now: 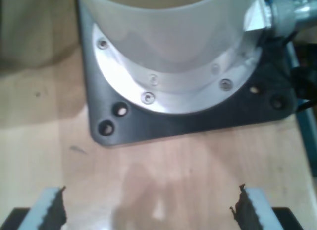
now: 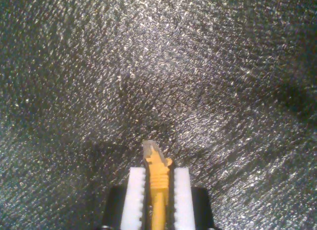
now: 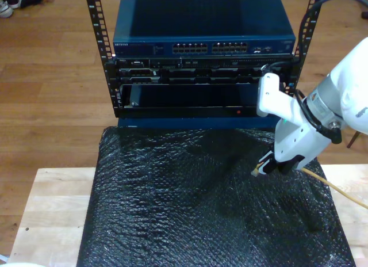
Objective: Grab the cable and plug it in
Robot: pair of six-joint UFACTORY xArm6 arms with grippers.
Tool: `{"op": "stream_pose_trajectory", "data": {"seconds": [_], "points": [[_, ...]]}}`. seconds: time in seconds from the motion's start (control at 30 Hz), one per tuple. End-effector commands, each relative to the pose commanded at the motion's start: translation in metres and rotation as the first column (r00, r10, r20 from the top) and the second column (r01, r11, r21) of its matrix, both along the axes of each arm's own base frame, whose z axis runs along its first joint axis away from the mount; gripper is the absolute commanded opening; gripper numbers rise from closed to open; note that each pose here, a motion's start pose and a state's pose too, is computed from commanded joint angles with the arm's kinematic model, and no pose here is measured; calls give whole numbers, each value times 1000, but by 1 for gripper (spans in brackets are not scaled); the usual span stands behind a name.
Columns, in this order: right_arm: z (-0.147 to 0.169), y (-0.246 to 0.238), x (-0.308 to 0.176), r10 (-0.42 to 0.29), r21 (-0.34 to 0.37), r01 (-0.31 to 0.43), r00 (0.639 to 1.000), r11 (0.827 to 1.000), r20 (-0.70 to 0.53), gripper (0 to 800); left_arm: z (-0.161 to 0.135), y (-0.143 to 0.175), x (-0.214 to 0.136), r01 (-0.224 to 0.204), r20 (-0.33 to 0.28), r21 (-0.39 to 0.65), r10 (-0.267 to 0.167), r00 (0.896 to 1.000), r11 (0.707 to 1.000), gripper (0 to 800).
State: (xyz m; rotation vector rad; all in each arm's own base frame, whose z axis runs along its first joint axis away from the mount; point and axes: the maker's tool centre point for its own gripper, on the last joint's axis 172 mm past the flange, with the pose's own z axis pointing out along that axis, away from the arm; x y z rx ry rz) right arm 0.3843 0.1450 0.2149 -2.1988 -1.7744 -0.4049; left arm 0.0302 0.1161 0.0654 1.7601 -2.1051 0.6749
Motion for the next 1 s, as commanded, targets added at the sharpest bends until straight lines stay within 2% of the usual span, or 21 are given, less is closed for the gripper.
{"op": "stream_pose_trajectory", "data": {"seconds": [0.13,0.33,0.47,0.77,1.0], "points": [[-3,0,0,1,-1,-1,1000,1000,-7,0,-13,-3,-1,45,31,-19,-45,999,999,800],[-11,-1,-3,4,-5,-4,1000,1000,-21,0,-18,-8,-2,67,47,-28,-65,997,997,800],[-6,0,2,3,-2,-3,1000,1000,-5,0,-19,-9,2,93,83,-30,-90,992,995,800],[7,3,21,14,-3,-14,998,1000,66,1,-20,-11,3,90,90,-37,-87,992,995,800],[-3,6,36,20,-18,-19,994,1000,105,0,-20,-11,3,89,90,-37,-85,992,995,800]]}}
